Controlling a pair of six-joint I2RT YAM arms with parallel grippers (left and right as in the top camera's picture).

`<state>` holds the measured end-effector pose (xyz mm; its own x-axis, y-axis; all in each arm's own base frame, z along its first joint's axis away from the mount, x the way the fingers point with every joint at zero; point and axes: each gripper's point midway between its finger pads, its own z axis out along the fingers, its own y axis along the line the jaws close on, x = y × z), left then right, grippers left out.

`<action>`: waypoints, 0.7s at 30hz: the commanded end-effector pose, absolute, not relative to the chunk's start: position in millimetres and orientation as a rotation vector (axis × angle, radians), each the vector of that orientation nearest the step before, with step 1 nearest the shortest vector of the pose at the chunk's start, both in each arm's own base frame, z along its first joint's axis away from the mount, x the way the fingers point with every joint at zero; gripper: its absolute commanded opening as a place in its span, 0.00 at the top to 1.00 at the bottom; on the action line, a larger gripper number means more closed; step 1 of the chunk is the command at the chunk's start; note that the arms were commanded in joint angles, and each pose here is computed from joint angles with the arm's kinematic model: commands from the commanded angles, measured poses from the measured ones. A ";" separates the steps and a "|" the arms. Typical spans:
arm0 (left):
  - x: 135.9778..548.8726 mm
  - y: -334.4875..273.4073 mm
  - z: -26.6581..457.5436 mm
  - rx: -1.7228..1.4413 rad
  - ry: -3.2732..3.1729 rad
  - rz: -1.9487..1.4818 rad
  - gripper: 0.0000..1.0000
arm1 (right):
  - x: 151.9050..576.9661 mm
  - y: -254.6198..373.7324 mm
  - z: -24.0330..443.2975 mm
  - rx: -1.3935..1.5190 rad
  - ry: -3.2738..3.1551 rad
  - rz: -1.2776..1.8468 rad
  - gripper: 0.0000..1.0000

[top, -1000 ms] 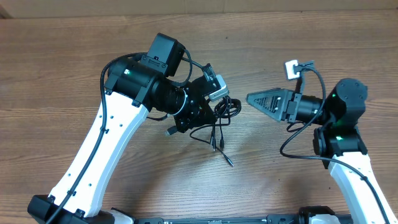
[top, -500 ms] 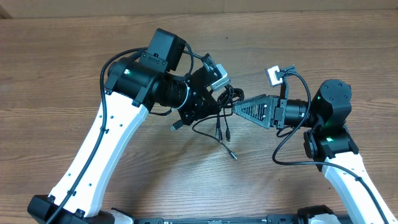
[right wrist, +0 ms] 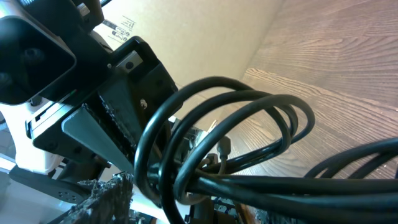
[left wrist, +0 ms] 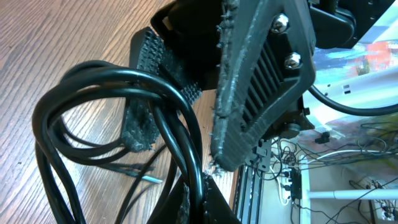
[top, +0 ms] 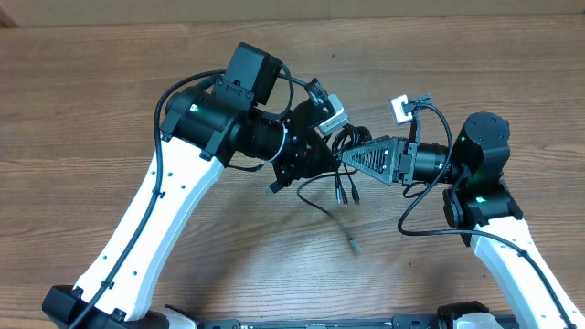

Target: Untangle cables

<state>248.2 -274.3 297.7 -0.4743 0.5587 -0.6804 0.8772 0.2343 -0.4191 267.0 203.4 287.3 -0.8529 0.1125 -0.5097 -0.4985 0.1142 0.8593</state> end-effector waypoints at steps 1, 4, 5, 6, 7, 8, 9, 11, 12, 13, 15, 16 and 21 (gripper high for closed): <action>239.6 -278.2 319.9 1.333 2.043 -1.150 0.96 | 267.6 204.9 290.5 -0.398 1.928 1.772 0.41; 242.3 -276.3 316.8 1.329 2.060 -1.118 0.96 | 267.6 204.9 290.5 -0.401 1.927 1.771 0.52; 242.4 -276.3 316.6 1.329 2.061 -1.117 0.96 | 267.6 204.9 290.5 -0.401 1.927 1.771 0.56; 242.4 -276.3 316.6 1.329 2.061 -1.117 0.96 | 267.6 204.9 290.5 -0.401 1.927 1.771 0.62; 242.5 -276.3 316.6 1.329 2.061 -1.117 0.96 | 267.6 204.9 290.5 -0.401 1.927 1.771 0.64; 242.5 -276.3 316.6 1.329 2.061 -1.116 0.96 | 267.6 204.9 290.5 -0.401 1.927 1.771 0.67; 242.5 -276.3 316.6 1.329 2.061 -1.116 0.96 | 267.7 204.9 290.6 -0.401 1.926 1.770 0.70; 242.4 -276.3 316.5 1.329 2.061 -1.117 0.96 | 267.7 204.9 290.6 -0.401 1.926 1.770 0.75; 242.4 -276.3 316.5 1.329 2.061 -1.117 0.96 | 267.7 204.9 290.6 -0.401 1.926 1.771 0.76; 242.3 -276.4 316.5 1.330 2.061 -1.117 0.96 | 267.7 204.9 290.6 -0.401 1.926 1.771 0.79; 242.4 -276.2 316.4 1.329 2.062 -1.117 0.96 | 267.6 204.9 290.5 -0.401 1.927 1.771 0.81; 242.3 -276.3 316.3 1.330 2.062 -1.117 0.96 | 267.6 204.9 290.5 -0.400 1.927 1.771 0.83; 243.0 -275.6 314.6 1.328 2.069 -1.109 0.96 | 267.7 204.9 290.5 -0.400 1.927 1.770 0.91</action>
<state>252.3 -271.7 293.9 -0.4725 0.5691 -0.6730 0.8798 0.2596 -0.3982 266.1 203.6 287.5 -0.8441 0.1064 -0.5255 -0.5149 0.1128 0.8498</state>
